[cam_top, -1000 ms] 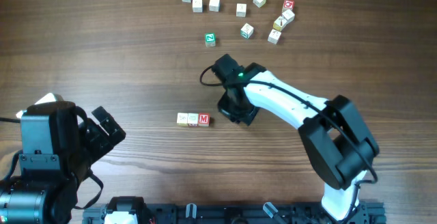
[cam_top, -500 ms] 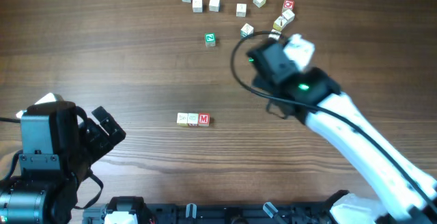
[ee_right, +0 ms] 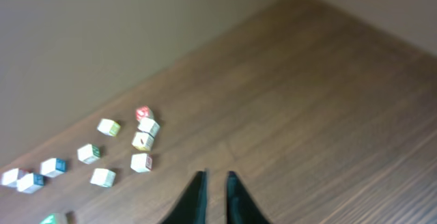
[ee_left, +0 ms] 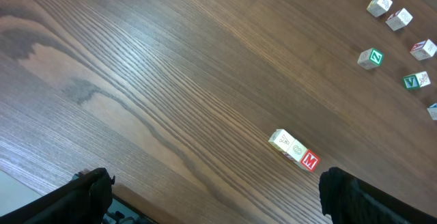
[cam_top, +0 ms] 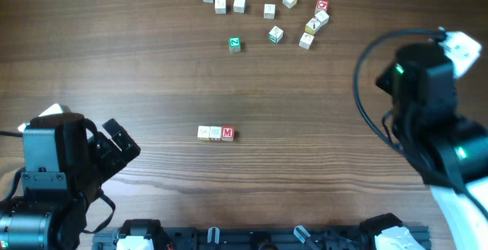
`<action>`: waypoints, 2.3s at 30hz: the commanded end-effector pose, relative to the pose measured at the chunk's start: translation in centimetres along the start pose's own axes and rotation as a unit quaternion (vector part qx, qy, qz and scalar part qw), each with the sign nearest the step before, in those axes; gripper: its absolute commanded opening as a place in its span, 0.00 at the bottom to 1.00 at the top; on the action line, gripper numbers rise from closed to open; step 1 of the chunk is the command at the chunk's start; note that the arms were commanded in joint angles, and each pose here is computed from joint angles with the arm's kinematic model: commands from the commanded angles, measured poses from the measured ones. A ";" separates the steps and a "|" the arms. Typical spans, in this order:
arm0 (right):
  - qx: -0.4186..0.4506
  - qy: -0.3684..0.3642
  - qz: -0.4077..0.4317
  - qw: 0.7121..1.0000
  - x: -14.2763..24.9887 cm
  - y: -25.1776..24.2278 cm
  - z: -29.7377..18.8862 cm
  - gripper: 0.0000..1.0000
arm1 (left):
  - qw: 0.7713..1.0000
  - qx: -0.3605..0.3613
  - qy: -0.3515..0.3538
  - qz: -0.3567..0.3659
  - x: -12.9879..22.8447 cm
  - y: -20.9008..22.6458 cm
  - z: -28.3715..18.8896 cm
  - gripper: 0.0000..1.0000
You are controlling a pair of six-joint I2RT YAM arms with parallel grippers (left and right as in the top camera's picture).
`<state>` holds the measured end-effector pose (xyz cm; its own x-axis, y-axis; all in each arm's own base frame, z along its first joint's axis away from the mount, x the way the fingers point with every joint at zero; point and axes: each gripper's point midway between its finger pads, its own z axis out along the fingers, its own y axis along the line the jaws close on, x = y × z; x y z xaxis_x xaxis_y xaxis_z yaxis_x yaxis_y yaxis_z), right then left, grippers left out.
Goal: Form a horizontal line
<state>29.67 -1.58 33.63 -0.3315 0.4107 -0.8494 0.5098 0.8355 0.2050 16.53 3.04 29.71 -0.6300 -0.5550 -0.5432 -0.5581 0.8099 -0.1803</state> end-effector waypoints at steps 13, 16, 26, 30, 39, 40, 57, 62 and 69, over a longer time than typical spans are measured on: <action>-0.079 -0.153 0.095 0.981 -2.6 -12.3 -15.3 0.59 | 1.000 0.003 0.000 -0.003 0.0 0.0 -0.1 1.00; -0.020 -0.146 0.077 0.986 -0.8 -15.7 -15.6 0.68 | 1.000 0.003 0.000 -0.003 0.0 0.0 -0.1 1.00; 0.024 -0.054 -0.003 0.998 4.0 -17.8 -14.7 1.00 | 1.000 0.003 0.000 -0.003 0.0 0.0 -0.1 1.00; -0.022 -0.024 -0.005 0.999 5.1 -16.3 -14.6 0.99 | 1.000 0.003 0.000 -0.003 0.0 0.0 -0.1 1.00; -0.023 -0.024 -0.005 0.999 5.1 -16.2 -14.6 0.99 | 1.000 0.003 0.000 -0.003 0.0 0.0 -0.1 1.00; -0.023 -0.024 -0.005 0.999 5.1 -16.2 -14.6 1.00 | 1.000 0.003 0.000 -0.003 0.0 0.0 -0.1 1.00; 0.010 -0.073 0.112 0.991 5.0 -18.3 -16.4 1.00 | 1.000 0.003 0.000 -0.003 0.0 0.0 -0.1 1.00; -0.007 -0.143 0.184 0.973 5.1 -18.4 -16.0 1.00 | 1.000 0.003 0.000 -0.003 0.0 0.0 -0.1 1.00; -0.077 -0.213 0.211 0.951 5.4 -14.6 -10.0 1.00 | 1.000 0.003 0.000 -0.003 0.0 0.0 -0.1 1.00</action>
<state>9.72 -9.00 32.47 0.2515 0.5607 -0.7889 0.4648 0.6449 0.6066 16.54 3.04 29.71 -0.6300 -0.5550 -0.5432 -0.5581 0.8099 -0.1803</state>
